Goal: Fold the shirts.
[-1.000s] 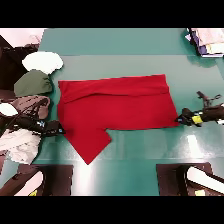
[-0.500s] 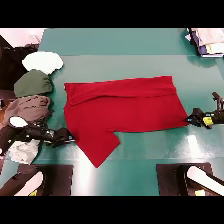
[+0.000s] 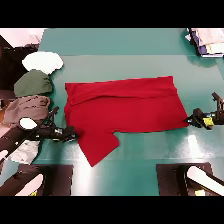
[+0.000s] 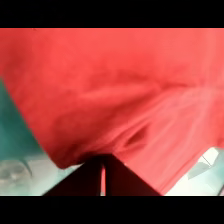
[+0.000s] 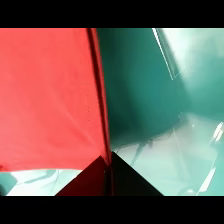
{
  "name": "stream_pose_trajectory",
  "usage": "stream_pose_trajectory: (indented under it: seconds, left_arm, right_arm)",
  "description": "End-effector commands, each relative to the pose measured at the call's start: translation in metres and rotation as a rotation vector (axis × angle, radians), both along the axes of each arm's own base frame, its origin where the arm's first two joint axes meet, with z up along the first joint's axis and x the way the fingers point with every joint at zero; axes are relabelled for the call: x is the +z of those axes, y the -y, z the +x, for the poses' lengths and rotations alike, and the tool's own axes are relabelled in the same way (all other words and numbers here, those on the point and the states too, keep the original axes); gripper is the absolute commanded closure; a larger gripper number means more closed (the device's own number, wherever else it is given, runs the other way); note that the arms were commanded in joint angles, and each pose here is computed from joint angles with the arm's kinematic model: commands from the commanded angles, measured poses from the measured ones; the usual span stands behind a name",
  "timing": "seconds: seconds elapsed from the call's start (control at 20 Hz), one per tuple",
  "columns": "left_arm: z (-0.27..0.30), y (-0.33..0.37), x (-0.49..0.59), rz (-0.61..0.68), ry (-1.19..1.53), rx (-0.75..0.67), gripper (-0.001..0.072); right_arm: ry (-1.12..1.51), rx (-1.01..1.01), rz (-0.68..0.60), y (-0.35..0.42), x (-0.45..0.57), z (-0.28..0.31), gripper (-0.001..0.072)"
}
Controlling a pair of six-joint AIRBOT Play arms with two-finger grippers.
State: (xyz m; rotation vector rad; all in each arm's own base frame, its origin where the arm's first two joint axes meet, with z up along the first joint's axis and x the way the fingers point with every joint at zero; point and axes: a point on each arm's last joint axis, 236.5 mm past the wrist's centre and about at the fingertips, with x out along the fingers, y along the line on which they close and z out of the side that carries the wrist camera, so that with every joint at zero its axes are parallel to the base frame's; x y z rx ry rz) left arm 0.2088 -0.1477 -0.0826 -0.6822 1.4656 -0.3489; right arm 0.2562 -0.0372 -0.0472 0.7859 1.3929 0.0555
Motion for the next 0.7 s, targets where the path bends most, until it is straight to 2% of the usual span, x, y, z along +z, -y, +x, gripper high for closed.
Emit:
stream_pose_trajectory:
  seconds: [0.0, 0.1, 0.2, 0.3, 0.45, 0.55, 0.65]
  left_arm:
    - [-0.008, 0.004, 0.024, 0.007, -0.012, -0.133, 0.0684]
    - [-0.021, -0.004, 0.044, 0.044, -0.044, -0.261, 0.0684]
    - [-0.029, -0.002, 0.069, 0.019, -0.052, -0.359, 0.0683]
    - [-0.012, -0.001, 0.094, 0.025, 0.015, -0.376, 0.0683]
    - [0.050, -0.003, 0.132, 0.077, 0.248, -0.296, 0.0683]
    - [0.096, -0.016, 0.148, 0.163, 0.411, -0.208, 0.0683]
    - [0.125, -0.033, 0.148, 0.238, 0.461, -0.132, 0.0683]
  right_arm:
    - [-0.018, 0.037, 0.017, -0.008, 0.009, -0.012, 0.0703]
    - [-0.011, 0.057, 0.004, -0.013, 0.024, -0.022, 0.0703]
    - [-0.048, 0.048, -0.048, -0.011, 0.036, -0.041, 0.0704]
    - [-0.036, 0.025, -0.091, -0.010, 0.047, -0.048, 0.0704]
    - [0.005, -0.003, -0.117, -0.008, 0.055, -0.043, 0.0704]
    - [0.017, -0.015, -0.110, -0.006, 0.055, -0.035, 0.0703]
    - [0.038, -0.024, -0.081, -0.003, 0.061, -0.019, 0.0703]
